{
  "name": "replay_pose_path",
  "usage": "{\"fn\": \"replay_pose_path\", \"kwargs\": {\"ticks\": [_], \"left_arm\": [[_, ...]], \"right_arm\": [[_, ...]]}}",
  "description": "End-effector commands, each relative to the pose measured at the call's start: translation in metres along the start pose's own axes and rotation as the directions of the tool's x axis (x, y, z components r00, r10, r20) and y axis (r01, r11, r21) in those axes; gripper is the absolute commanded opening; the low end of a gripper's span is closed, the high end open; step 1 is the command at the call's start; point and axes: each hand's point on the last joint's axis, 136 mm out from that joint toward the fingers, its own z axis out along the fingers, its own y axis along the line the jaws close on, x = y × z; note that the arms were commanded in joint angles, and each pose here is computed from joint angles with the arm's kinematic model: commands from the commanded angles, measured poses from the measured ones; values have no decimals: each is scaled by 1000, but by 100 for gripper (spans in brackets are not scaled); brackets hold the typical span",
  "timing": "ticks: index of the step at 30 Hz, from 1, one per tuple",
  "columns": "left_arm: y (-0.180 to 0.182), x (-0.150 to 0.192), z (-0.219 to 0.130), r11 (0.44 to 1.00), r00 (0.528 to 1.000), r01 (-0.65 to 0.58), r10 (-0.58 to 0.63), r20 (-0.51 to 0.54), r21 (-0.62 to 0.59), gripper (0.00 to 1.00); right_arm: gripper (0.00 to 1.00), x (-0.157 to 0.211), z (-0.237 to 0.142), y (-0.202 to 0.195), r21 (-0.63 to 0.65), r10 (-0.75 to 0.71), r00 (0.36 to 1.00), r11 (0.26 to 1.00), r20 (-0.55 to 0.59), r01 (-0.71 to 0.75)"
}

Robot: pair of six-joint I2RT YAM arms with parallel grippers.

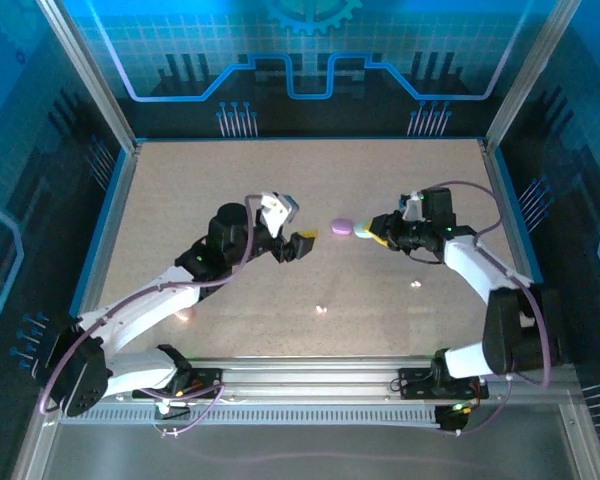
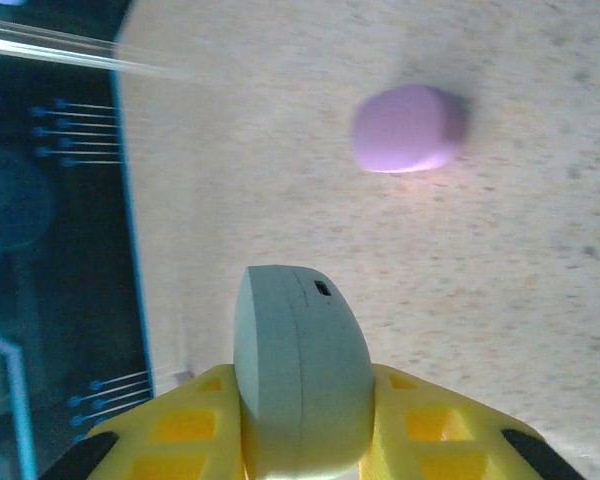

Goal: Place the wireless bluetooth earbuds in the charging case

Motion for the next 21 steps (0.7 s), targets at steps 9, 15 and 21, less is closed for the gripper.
{"fn": "replay_pose_path", "kwargs": {"ticks": [9, 15, 21], "left_arm": [[77, 40, -19, 894, 924, 314, -366, -115, -319, 71], [83, 39, -28, 880, 919, 340, -386, -81, -332, 71], [84, 36, -30, 878, 918, 353, -392, -63, -325, 70]], "right_arm": [[13, -36, 45, -36, 114, -44, 997, 992, -63, 51], [16, -22, 67, -35, 66, -25, 983, 997, -179, 37], [18, 1, 81, -29, 78, -72, 967, 993, -243, 94]]}}
